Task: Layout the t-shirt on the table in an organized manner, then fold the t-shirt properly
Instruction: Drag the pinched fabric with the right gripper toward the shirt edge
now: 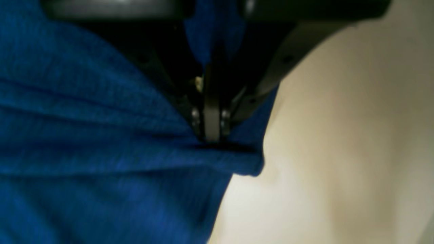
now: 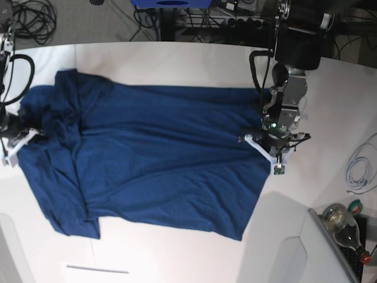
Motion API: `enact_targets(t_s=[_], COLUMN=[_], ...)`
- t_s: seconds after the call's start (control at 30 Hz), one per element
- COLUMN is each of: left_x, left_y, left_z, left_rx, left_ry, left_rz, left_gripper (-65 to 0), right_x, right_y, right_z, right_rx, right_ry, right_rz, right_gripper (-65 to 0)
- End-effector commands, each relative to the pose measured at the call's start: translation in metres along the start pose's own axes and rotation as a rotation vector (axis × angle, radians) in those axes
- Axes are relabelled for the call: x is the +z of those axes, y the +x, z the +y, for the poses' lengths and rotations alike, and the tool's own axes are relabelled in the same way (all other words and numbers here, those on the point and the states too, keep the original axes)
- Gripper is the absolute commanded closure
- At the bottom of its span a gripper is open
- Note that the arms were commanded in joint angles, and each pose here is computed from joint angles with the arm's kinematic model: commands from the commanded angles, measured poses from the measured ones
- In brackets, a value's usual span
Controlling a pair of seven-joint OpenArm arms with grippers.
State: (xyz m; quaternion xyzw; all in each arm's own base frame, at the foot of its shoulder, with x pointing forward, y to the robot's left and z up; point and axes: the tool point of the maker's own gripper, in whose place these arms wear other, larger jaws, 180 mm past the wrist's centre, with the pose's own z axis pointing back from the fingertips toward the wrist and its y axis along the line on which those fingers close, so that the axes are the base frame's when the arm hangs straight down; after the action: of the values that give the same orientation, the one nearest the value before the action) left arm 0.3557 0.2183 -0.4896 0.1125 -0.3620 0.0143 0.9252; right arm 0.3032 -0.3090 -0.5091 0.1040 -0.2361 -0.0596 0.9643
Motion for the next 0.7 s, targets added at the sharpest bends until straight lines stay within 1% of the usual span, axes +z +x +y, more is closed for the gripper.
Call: enact_targets(t_s=[0.0,0.07,0.13,0.2,0.3,0.33,0.4,0.47,0.53,0.6,0.67], left_x=[-0.005,-0.013,-0.018,-0.019,-0.018,-0.017,-0.013,-0.005,0.005,0.016,0.032], left_y=[0.003,0.015,0.026,0.039,0.051,0.062,0.077,0.083,0.087,0.091,0.100], left_z=[-0.003,-0.018,-0.024,-0.033,-0.037,-0.038,-0.041,-0.043,-0.040,-0.023,-0.006], left_rx=[-0.005,-0.022,-0.034,-0.018,-0.002,0.006,0.012,0.016,0.037,0.090,0.140], left_ry=[-0.005,-0.025,-0.030,-0.042,-0.049,-0.053,-0.061,-0.071,-0.076,-0.054,-0.036], left_rz=[0.027,0.009,-0.007,-0.029,-0.049,-0.068,-0.107,-0.130,-0.137,-0.153,-0.184], left_gripper=[0.0,0.0,0.0,0.0,0.0,0.0,0.0,0.0,0.0,0.0,0.0], right_x=[-0.004,-0.008,-0.009,-0.004,0.001,0.004,0.014,0.021,0.037,0.056,0.080], right_y=[-0.017,0.002,0.018,0.031,0.044,0.053,0.068,0.070,0.079,0.083,0.086], right_z=[-0.005,0.000,-0.004,-0.017,-0.021,-0.021,-0.028,-0.032,-0.036,-0.037,-0.031], right_rx=[0.029,0.043,0.031,0.022,0.020,0.028,0.051,0.069,0.081,0.089,0.137], right_ry=[-0.037,-0.032,-0.073,-0.127,-0.142,-0.143,-0.160,-0.170,-0.184,-0.200,-0.221], right_rz=[0.085,0.034,0.012,-0.006,-0.035,-0.053,-0.084,-0.084,-0.112,-0.150,-0.185], right_gripper=[-3.5,-3.5,-3.5,-3.5,-3.5,-3.5,-3.5,-3.5,-3.5,-3.6,-4.2])
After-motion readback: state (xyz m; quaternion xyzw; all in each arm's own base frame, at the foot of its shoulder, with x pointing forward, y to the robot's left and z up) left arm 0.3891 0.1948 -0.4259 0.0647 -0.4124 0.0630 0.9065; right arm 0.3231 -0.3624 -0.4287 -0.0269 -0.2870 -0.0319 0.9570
